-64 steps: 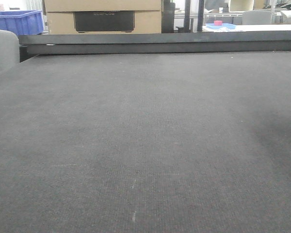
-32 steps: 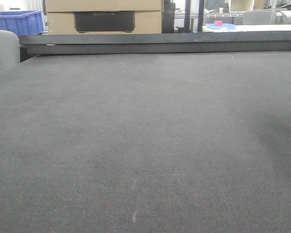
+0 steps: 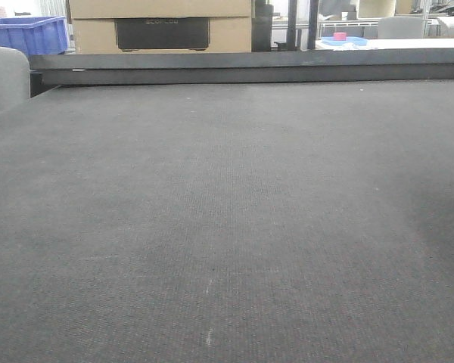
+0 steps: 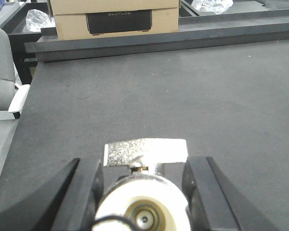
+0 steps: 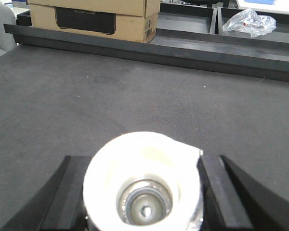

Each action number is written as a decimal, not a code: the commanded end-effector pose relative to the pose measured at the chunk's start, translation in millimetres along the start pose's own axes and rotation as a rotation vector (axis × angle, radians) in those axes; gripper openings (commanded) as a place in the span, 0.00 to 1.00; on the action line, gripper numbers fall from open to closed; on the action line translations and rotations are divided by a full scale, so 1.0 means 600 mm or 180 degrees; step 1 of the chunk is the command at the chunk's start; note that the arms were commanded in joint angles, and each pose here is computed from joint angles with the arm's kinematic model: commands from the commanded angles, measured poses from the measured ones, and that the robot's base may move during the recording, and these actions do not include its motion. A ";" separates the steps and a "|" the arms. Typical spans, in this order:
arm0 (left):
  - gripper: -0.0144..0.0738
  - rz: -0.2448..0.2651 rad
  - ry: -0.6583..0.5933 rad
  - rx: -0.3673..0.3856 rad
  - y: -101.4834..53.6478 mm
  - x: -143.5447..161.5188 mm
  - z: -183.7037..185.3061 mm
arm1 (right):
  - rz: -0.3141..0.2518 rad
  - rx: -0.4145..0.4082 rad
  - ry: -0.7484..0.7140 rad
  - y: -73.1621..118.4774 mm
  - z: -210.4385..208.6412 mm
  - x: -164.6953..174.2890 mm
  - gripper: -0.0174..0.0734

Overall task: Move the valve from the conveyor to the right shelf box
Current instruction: 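Lift both held valves up off the conveyor belt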

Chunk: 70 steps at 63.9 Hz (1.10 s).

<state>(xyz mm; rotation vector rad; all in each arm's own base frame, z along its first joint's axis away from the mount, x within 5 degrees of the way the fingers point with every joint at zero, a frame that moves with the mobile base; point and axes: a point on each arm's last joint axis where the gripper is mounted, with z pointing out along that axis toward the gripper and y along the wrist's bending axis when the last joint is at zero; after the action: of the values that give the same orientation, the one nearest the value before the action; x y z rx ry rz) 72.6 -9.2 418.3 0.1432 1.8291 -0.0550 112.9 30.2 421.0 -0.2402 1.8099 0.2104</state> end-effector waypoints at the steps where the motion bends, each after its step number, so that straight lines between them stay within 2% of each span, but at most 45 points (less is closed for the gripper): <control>1: 0.04 -0.0006 -0.0228 -0.0002 0.000 -0.012 -0.005 | -0.0005 0.0030 -0.0334 -0.001 -0.010 -0.021 0.02; 70: 0.04 -0.0006 -0.0228 -0.0002 0.000 -0.012 -0.005 | -0.0005 0.0035 -0.0378 -0.001 -0.010 -0.023 0.02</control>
<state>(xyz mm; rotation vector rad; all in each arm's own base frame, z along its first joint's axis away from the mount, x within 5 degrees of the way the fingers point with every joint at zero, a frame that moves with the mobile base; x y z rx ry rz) 72.7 -9.0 418.5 0.1437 1.8272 -0.0504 113.2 30.1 422.0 -0.2378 1.7991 0.2103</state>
